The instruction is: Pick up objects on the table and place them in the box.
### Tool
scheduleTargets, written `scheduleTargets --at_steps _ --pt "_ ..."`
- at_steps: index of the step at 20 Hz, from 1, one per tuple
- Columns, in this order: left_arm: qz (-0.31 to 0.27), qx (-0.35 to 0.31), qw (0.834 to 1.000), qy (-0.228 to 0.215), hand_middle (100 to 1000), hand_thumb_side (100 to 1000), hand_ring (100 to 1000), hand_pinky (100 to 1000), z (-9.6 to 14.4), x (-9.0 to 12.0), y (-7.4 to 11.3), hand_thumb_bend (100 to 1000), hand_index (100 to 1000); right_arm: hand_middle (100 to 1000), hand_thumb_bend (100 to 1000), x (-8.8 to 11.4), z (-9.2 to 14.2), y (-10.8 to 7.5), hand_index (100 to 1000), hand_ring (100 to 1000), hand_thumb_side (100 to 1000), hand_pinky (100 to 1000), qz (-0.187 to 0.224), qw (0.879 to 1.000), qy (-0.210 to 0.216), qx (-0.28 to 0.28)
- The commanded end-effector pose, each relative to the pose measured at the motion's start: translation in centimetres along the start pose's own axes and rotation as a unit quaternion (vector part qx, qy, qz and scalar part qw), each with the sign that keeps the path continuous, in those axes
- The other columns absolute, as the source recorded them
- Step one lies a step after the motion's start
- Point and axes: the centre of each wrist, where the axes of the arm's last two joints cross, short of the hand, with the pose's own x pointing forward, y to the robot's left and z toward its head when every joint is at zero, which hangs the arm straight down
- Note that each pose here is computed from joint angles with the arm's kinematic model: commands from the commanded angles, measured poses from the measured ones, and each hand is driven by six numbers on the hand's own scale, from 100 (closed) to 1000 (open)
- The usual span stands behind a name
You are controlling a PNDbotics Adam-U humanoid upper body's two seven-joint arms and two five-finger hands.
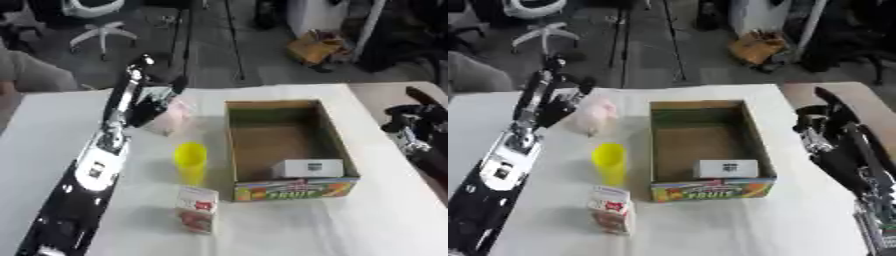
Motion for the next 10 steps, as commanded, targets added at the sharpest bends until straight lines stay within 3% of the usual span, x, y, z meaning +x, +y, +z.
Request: scheduleTargets --at_steps 1,10 --pt "0.0 0.033 0.999 -0.005 795 739 950 674 0.6 0.9 3.6 731 836 708 202 0.8 -0.5 -0.9 1000 631 480 726 0.012 1.0 -0.016 0.0" --pt "0.023 0.091 0.994 0.056 784 731 941 657 5.8 1.7 7.0 705 829 708 195 0.8 -0.6 -1.0 1000 630 481 726 0.012 1.0 -0.017 0.002"
